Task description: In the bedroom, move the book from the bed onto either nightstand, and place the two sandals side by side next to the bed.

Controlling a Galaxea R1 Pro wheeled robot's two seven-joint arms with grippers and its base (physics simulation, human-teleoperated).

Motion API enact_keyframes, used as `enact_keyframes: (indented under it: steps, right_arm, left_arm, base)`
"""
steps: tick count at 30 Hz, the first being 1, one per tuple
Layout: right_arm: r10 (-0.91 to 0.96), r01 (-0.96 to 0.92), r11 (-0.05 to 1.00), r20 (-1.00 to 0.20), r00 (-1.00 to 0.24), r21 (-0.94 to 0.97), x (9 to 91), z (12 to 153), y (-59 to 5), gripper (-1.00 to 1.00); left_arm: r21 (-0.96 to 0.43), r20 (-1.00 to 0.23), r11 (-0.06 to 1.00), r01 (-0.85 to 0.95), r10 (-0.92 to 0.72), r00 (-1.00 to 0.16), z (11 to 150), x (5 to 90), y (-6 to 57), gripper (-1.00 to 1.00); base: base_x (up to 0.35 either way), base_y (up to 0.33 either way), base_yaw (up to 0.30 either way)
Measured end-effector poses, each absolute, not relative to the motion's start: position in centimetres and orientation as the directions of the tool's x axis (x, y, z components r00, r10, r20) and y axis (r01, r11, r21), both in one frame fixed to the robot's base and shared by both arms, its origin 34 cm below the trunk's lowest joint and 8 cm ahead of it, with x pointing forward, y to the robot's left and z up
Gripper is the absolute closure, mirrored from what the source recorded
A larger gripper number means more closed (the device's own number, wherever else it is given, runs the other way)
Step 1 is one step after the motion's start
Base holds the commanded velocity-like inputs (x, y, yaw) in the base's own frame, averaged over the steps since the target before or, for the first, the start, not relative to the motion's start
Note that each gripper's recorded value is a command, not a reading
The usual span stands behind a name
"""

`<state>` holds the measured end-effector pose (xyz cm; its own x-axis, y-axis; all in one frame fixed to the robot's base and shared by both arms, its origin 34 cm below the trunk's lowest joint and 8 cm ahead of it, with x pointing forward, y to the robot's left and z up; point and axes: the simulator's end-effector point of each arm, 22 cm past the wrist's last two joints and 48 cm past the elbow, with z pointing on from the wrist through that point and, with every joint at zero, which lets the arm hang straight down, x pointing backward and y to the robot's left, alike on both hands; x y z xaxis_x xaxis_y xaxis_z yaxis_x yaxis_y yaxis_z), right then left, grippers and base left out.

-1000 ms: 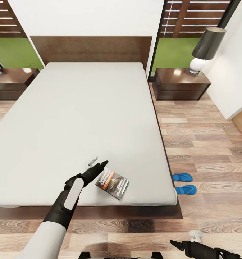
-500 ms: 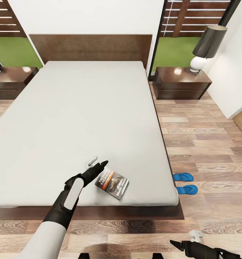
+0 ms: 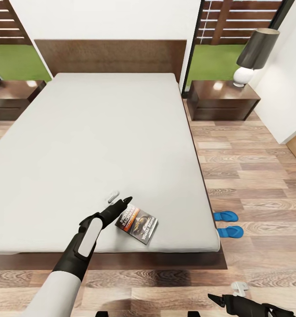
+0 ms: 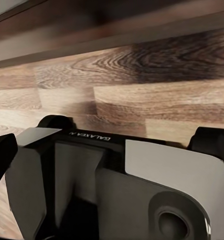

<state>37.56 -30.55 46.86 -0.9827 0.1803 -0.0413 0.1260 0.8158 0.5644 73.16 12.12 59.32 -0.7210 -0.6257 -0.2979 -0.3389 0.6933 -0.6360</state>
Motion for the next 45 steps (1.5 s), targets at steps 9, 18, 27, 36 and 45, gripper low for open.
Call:
enact_keyframes:
  steps: [9, 18, 27, 36, 45]
  right_arm:
    - [0.180, 0.126, 0.816, -0.042, -0.983, 0.564, 37.6, 45.4, -30.6, -1.00]
    - [0.180, 0.126, 0.816, -0.042, -0.983, 0.564, 37.5, 43.9, -30.6, -1.00]
    - [0.180, 0.126, 0.816, -0.042, -0.983, 0.565, 37.5, 42.9, -30.6, -1.00]
    - [0.180, 0.126, 0.816, -0.042, -0.983, 0.565, 37.5, 42.9, -30.6, -1.00]
    - [0.180, 0.125, 0.816, -0.042, -0.983, 0.565, 37.4, 41.7, -30.6, -1.00]
  left_arm:
    - [-0.636, -0.298, 0.693, -0.338, -0.626, -0.721, 57.9, 73.2, 12.1, -1.00]
    - [-0.636, -0.298, 0.693, -0.339, -0.626, -0.721, 56.4, 73.1, 12.1, -1.00]
    - [-0.636, -0.299, 0.693, -0.338, -0.626, -0.721, 55.4, 73.1, 12.1, -1.00]
    - [-0.636, -0.299, 0.693, -0.338, -0.626, -0.721, 55.4, 73.1, 12.1, -1.00]
    - [-0.636, -0.299, 0.693, -0.338, -0.626, -0.721, 54.2, 73.0, 12.1, -1.00]
  base:
    - [0.000, 0.000, 0.000]
    - [0.000, 0.000, 0.000]
    - [0.000, 0.000, 0.000]
    - [0.000, 0.000, 0.000]
    - [0.000, 0.000, 0.000]
